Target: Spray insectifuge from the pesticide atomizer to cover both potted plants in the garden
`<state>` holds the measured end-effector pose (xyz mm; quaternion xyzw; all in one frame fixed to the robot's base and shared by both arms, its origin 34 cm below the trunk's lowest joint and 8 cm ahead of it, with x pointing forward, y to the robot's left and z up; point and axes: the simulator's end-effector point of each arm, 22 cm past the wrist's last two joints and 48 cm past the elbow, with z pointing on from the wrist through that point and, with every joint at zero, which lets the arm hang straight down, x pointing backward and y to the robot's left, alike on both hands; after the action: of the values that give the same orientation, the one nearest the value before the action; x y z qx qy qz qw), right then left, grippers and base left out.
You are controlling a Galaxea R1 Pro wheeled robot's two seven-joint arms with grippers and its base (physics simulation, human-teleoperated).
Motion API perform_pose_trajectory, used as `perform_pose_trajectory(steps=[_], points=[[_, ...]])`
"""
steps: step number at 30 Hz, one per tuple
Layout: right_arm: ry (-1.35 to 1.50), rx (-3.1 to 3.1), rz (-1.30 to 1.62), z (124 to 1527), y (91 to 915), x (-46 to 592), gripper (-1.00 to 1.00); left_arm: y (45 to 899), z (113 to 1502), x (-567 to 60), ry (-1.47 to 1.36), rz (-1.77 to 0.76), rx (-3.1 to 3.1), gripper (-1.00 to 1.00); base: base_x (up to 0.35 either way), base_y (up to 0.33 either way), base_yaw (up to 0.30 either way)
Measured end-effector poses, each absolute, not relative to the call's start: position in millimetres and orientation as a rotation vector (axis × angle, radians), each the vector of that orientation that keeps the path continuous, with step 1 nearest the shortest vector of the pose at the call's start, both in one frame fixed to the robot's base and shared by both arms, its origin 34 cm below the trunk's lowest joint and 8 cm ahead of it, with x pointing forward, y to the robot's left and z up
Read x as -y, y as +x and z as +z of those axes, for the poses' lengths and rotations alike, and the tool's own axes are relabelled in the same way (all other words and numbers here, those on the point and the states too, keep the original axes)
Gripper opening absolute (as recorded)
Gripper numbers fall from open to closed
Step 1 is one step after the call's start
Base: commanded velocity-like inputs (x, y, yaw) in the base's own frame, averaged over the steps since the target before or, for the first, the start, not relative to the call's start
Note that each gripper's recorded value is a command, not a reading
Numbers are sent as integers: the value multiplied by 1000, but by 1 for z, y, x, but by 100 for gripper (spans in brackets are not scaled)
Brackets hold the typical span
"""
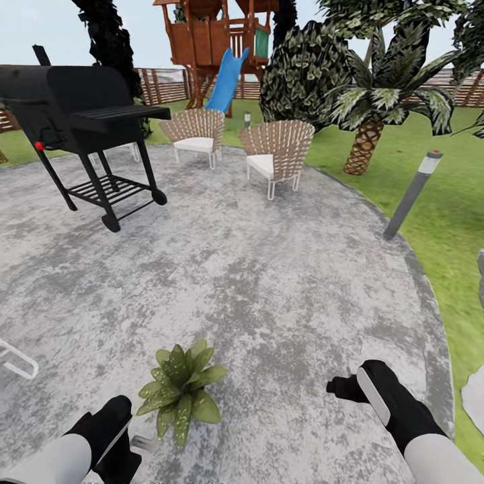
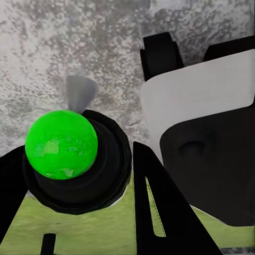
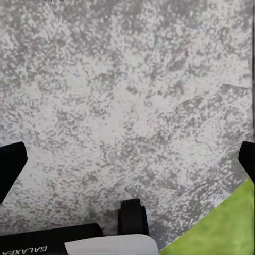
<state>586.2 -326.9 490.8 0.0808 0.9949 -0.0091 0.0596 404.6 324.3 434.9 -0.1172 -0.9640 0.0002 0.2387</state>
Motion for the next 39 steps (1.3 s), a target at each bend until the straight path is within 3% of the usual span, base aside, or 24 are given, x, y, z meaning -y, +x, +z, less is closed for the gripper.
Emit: perform_pose_trajectory(steps=[39], points=[[246, -3041, -34, 478, 578, 328, 100, 395, 427, -324, -318, 5, 2612, -100, 16, -28, 145]])
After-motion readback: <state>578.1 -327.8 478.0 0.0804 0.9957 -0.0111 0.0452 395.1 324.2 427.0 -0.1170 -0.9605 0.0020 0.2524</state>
